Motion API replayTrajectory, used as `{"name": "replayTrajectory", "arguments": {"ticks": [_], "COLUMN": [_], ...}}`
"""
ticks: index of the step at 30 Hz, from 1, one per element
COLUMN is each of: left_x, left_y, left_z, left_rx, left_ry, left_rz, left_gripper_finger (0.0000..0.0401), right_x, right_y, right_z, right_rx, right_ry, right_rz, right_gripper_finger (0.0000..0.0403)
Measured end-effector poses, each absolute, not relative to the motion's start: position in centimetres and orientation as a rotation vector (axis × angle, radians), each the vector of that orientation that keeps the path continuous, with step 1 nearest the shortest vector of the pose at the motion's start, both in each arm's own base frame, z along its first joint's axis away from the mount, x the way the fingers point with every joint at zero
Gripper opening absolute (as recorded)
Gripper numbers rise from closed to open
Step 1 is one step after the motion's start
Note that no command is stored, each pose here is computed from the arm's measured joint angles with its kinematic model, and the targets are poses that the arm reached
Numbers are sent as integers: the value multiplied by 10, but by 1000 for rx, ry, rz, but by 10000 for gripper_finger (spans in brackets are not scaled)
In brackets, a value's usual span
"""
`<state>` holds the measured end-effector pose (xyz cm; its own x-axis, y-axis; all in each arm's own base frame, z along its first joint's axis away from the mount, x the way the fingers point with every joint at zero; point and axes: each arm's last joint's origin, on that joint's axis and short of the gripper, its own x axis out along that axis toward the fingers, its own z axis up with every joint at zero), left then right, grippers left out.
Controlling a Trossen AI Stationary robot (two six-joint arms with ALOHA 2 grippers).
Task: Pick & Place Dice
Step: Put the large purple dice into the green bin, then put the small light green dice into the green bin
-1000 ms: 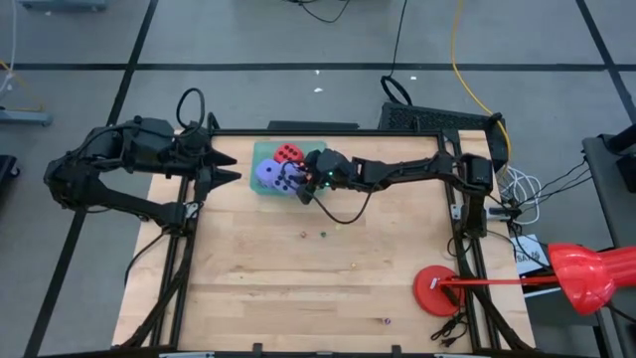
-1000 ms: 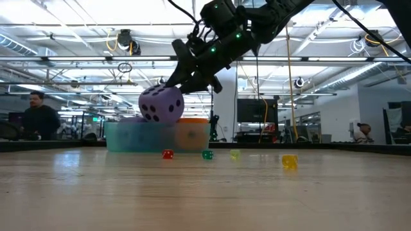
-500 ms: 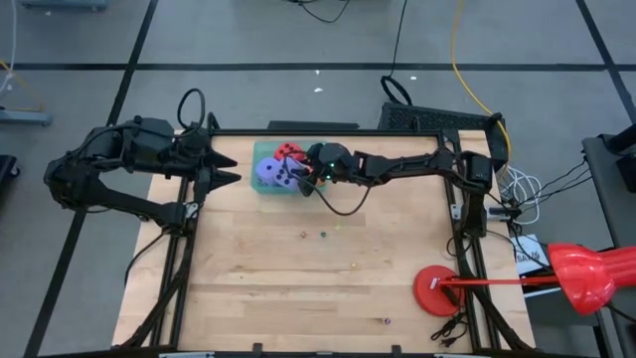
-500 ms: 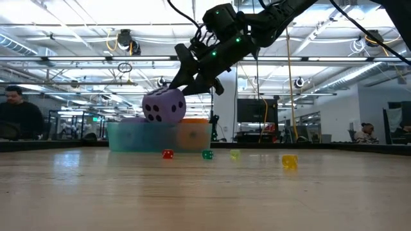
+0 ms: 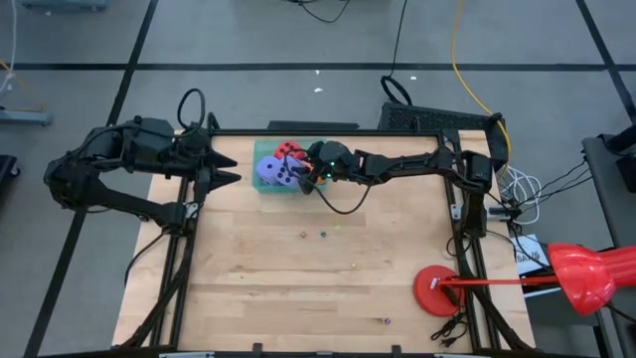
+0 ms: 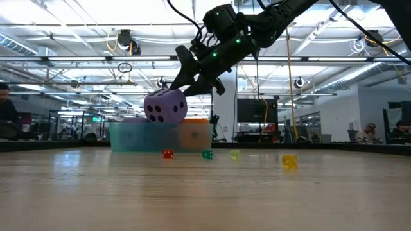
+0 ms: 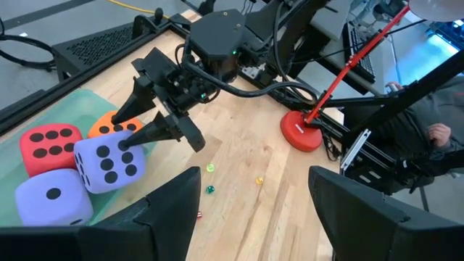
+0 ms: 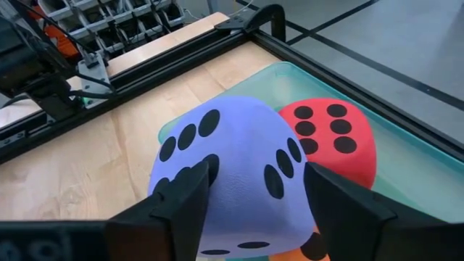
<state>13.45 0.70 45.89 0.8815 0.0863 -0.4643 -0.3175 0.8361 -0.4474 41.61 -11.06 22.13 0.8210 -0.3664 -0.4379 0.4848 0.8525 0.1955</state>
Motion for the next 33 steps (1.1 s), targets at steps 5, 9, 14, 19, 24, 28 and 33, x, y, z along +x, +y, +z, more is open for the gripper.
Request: {"name": "replayTrajectory", "arguments": {"ticks": [5,9,14,19,24,28,33], "left_x": [135,135,135,135,135,135,135], "left_y": [6,6,6,6,6,6,6], "left_z": [459,459,459,459,459,459,459], "left_rx": [-546,-551,-552,-552,-553,-554,-556], "left_ry": [451,451,452,452,452,452,454], "left_rz": [206,204,200,200,200,200,195], "left_gripper_finger": [267,267,267,267,267,267,267], "right_x": [416,413,410,410,411,413,407], "right_y": [-111,-110,-110,-110,-111,-112,-111], "right_z": [222,228,237,237,238,247,271], "right_rx": [308,306,305,310,344,377,382], "right_ry": [399,391,363,365,343,251,148], "right_rz": [-460,-459,-460,-462,-466,-460,-448], "right_gripper_finger": [230,238,243,244,248,249,249]}}
